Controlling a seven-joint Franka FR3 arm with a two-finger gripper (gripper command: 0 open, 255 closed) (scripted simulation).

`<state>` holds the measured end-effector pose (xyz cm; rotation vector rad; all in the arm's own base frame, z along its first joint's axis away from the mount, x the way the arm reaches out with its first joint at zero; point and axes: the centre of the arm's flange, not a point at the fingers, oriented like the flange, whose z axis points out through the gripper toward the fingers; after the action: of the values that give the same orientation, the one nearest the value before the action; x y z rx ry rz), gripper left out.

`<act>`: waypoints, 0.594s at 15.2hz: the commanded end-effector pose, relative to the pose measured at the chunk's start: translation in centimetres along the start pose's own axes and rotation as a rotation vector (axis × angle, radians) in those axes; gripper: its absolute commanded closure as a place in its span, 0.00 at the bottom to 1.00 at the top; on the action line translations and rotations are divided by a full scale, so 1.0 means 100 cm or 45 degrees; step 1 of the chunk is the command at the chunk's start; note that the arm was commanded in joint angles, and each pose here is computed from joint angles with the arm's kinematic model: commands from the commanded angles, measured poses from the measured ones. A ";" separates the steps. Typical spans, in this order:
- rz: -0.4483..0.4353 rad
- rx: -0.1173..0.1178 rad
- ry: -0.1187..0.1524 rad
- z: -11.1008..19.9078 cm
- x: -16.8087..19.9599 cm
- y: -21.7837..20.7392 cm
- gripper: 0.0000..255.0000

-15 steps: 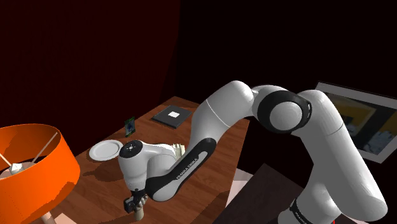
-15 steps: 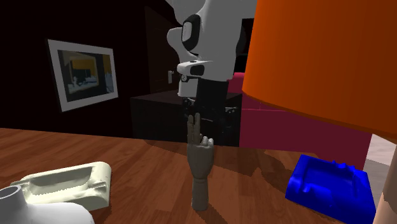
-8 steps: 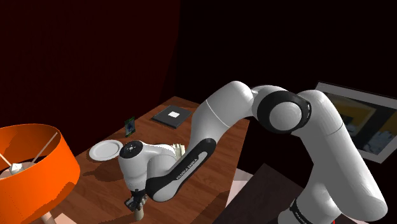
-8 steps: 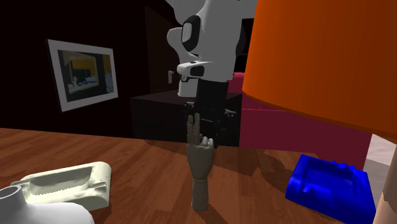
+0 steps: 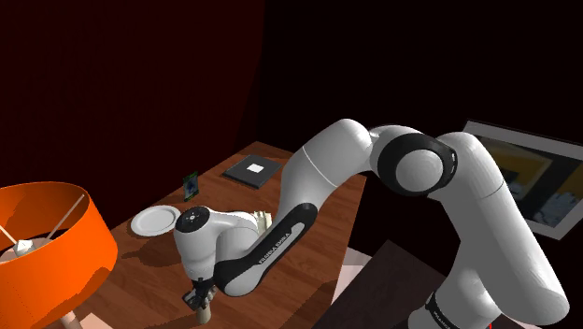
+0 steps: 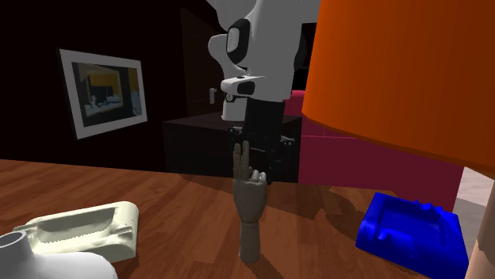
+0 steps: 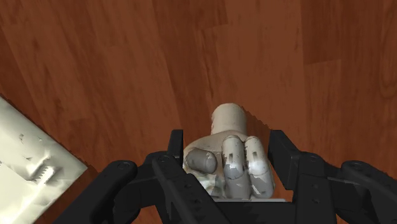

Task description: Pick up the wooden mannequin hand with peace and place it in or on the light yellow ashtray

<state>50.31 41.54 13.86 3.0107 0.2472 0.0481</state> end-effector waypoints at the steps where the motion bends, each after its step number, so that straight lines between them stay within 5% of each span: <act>1: 0.000 -0.001 -0.002 0.001 0.000 0.000 1.00; 9: 0.000 -0.001 -0.002 -0.041 0.001 0.006 1.00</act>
<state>50.25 41.52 17.42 3.0099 0.2470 0.0462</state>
